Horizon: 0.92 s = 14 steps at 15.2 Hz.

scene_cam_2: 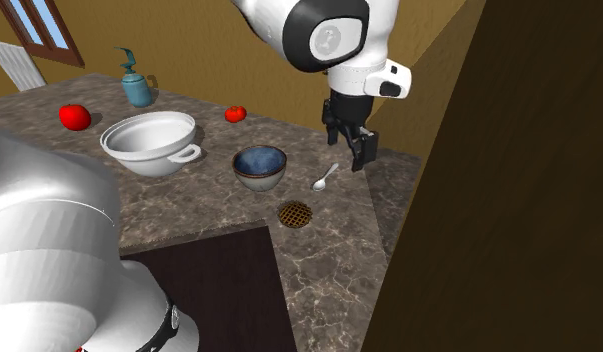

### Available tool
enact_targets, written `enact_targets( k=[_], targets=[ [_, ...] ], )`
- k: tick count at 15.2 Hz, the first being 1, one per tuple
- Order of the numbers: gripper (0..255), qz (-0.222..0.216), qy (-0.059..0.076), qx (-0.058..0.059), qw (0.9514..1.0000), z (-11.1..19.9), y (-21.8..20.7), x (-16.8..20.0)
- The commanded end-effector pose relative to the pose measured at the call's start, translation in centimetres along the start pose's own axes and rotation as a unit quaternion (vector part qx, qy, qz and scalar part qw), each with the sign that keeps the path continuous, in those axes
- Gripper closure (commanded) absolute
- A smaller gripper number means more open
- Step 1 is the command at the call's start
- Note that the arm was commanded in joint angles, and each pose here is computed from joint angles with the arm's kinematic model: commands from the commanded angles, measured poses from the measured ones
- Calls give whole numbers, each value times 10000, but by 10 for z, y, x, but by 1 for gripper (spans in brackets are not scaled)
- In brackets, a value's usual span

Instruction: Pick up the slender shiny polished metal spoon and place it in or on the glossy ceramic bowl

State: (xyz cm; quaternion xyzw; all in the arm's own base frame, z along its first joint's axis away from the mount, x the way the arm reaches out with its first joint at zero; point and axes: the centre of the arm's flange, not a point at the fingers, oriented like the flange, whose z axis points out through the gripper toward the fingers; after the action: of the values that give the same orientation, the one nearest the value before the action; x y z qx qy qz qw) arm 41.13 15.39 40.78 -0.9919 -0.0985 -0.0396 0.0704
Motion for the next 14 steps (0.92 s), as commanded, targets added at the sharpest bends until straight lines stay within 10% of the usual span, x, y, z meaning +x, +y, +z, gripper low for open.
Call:
enact_targets(
  k=[1, 14],
  targets=[
    [0, -128, 34, 20, 9999, 22, -12, 10],
    [0, -949, 205, 127, 9952, 150, -105, 65]
  ],
)
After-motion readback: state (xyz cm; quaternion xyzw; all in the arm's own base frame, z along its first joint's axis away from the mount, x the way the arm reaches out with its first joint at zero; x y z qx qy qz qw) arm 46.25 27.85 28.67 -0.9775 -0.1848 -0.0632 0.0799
